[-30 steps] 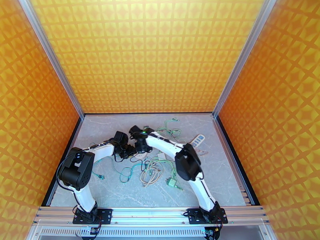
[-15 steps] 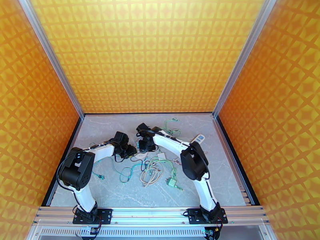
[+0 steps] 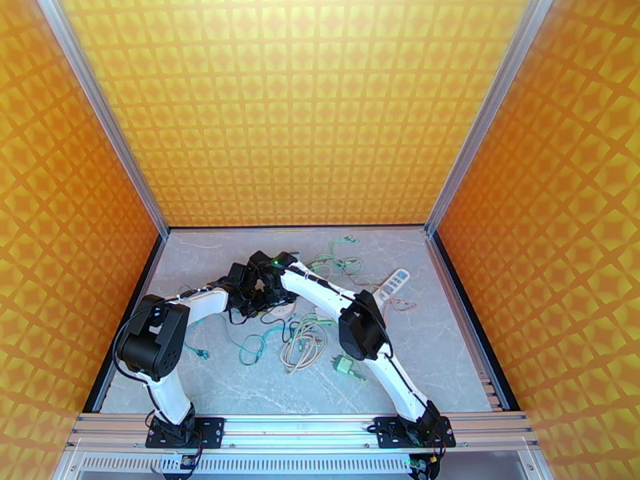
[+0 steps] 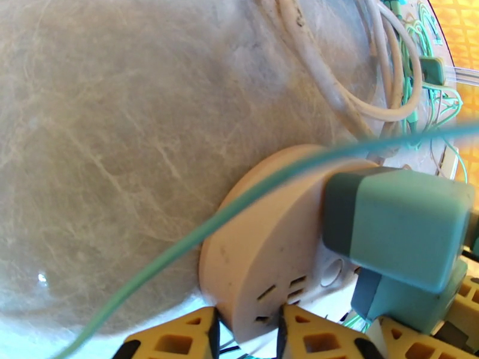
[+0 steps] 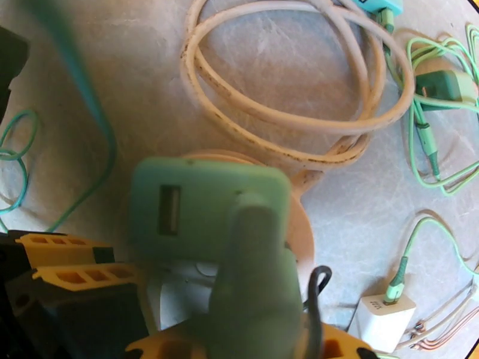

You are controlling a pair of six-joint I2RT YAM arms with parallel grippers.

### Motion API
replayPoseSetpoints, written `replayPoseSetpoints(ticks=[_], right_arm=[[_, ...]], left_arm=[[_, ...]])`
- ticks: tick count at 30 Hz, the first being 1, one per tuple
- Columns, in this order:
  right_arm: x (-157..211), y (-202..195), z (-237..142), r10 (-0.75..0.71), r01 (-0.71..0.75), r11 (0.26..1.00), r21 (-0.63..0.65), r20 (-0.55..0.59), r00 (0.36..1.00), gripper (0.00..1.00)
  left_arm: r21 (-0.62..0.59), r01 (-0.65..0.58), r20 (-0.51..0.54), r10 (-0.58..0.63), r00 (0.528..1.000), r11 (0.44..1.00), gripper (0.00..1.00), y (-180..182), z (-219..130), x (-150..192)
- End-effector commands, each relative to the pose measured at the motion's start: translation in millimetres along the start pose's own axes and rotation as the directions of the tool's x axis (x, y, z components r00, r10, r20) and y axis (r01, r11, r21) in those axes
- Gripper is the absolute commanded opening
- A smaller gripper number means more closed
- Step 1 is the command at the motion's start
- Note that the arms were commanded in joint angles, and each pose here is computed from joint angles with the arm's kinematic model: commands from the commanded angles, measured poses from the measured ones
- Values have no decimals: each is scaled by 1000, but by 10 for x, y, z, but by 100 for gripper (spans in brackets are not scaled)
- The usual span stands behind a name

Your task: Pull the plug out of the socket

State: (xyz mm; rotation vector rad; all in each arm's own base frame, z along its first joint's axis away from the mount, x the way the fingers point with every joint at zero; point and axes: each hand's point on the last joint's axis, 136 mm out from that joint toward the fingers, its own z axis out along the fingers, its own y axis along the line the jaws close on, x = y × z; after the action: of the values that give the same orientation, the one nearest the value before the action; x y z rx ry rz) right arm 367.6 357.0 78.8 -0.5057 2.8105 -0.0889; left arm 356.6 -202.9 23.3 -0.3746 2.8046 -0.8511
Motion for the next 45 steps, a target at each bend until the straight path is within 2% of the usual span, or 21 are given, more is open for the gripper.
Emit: replayPoseSetpoints(ticks=[1, 5, 7, 15, 20, 23, 28, 30, 35, 45], right_arm=[[-81, 643, -461, -18, 46, 952, -304, 94, 995, 25], [-186, 350, -431, 146, -111, 902, -417, 54, 988, 25], [-234, 226, -451, 187, -143, 888, -437, 59, 981, 25], [-274, 9, -574, 169, -124, 920, -371, 93, 981, 25], [-366, -169, -750, 193, -124, 929, -349, 168, 967, 25], [-473, -243, -897, 269, -155, 884, -441, 209, 940, 25], [-631, -405, -1075, 424, -222, 759, -612, 206, 882, 26], [-656, -404, -1126, 447, -219, 710, -670, 189, 874, 26], [-594, -325, -1171, 445, -202, 654, -729, 155, 882, 26], [-179, -647, -937, 487, -306, 725, -617, 144, 862, 25]], left_arm=[[-386, 50, -248, -156, 956, 921, 27, 1116, 241, 926], [-385, 51, -247, -156, 956, 922, 28, 1117, 237, 930], [-386, 50, -248, -156, 956, 921, 28, 1122, 234, 939], [-384, 53, -245, -157, 957, 922, 28, 1125, 237, 940], [-383, 53, -243, -156, 957, 922, 28, 1111, 222, 930], [-381, 53, -242, -154, 958, 923, 28, 1102, 221, 923], [-375, 51, -227, -145, 963, 926, 28, 1052, 190, 870], [-371, 52, -217, -141, 966, 927, 28, 1018, 161, 826], [-343, 52, -178, -119, 977, 938, 28, 878, 65, 639], [-269, 28, -76, -50, 996, 963, 30, 478, -286, 227]])
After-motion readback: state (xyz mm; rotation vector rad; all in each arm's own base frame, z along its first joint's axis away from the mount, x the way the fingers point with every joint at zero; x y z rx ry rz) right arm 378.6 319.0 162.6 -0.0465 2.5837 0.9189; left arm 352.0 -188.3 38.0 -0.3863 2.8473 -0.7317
